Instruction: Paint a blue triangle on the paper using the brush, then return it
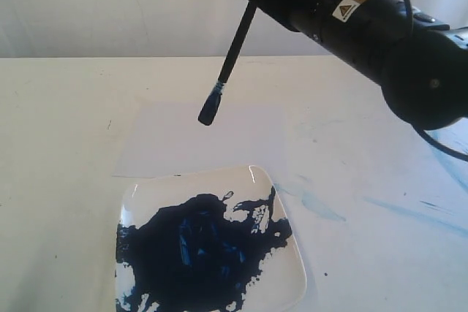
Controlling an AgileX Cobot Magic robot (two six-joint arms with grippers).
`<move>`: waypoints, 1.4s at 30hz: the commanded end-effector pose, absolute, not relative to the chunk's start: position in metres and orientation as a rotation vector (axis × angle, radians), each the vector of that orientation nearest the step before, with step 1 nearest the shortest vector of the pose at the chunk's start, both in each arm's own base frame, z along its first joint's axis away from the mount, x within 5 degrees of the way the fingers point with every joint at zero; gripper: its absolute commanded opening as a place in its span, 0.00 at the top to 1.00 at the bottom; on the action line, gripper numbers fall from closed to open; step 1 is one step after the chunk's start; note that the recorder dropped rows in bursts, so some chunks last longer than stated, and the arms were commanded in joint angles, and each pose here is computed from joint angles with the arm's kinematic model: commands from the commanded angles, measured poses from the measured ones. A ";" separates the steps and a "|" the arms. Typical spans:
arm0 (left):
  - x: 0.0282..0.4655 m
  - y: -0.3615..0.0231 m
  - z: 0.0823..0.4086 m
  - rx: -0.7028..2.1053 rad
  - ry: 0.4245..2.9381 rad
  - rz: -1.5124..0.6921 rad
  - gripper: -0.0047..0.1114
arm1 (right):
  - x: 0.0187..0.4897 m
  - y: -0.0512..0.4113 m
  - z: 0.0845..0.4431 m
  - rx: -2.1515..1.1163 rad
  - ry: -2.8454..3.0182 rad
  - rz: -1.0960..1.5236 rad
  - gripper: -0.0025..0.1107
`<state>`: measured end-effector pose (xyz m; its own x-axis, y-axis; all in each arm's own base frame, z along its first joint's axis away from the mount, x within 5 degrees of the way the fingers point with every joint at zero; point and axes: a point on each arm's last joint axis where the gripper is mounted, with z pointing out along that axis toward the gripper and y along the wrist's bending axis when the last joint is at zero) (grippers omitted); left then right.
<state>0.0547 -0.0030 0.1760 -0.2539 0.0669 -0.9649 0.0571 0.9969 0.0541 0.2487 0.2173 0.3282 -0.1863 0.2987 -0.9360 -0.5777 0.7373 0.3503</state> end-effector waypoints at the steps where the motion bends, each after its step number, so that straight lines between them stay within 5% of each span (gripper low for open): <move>1: 0.056 -0.004 0.184 -0.017 1.728 -0.097 0.96 | 0.248 0.215 0.329 -0.245 1.604 0.782 0.98; 20: 0.042 0.007 0.249 -0.158 0.967 -0.150 0.96 | 0.261 0.201 0.347 -0.163 1.519 0.763 0.98; 24: 0.053 0.009 0.251 -0.322 1.160 -0.310 0.96 | 0.276 0.197 0.352 -0.131 1.502 0.738 0.98; 28: 0.083 0.004 0.276 -0.222 1.321 -0.216 0.96 | 0.296 0.209 0.349 -0.123 1.505 0.738 0.98; 36: 0.211 -0.017 0.293 -0.014 1.790 -0.230 0.96 | 0.328 0.232 0.334 -0.138 1.531 0.720 0.98; 39: 0.262 -0.040 0.286 0.234 1.892 -0.426 0.96 | 0.332 0.234 0.328 -0.173 1.537 0.679 0.98; 42: 0.323 -0.064 0.241 0.421 2.120 -0.808 0.96 | 0.334 0.236 0.322 -0.236 1.535 0.611 0.98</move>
<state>0.3072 -0.0545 0.2669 -0.4860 -0.0423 -0.8729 0.4716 0.8282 -0.3027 0.3316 0.2382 0.3198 -0.1132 0.2520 -0.9611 -0.5068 0.8173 0.2740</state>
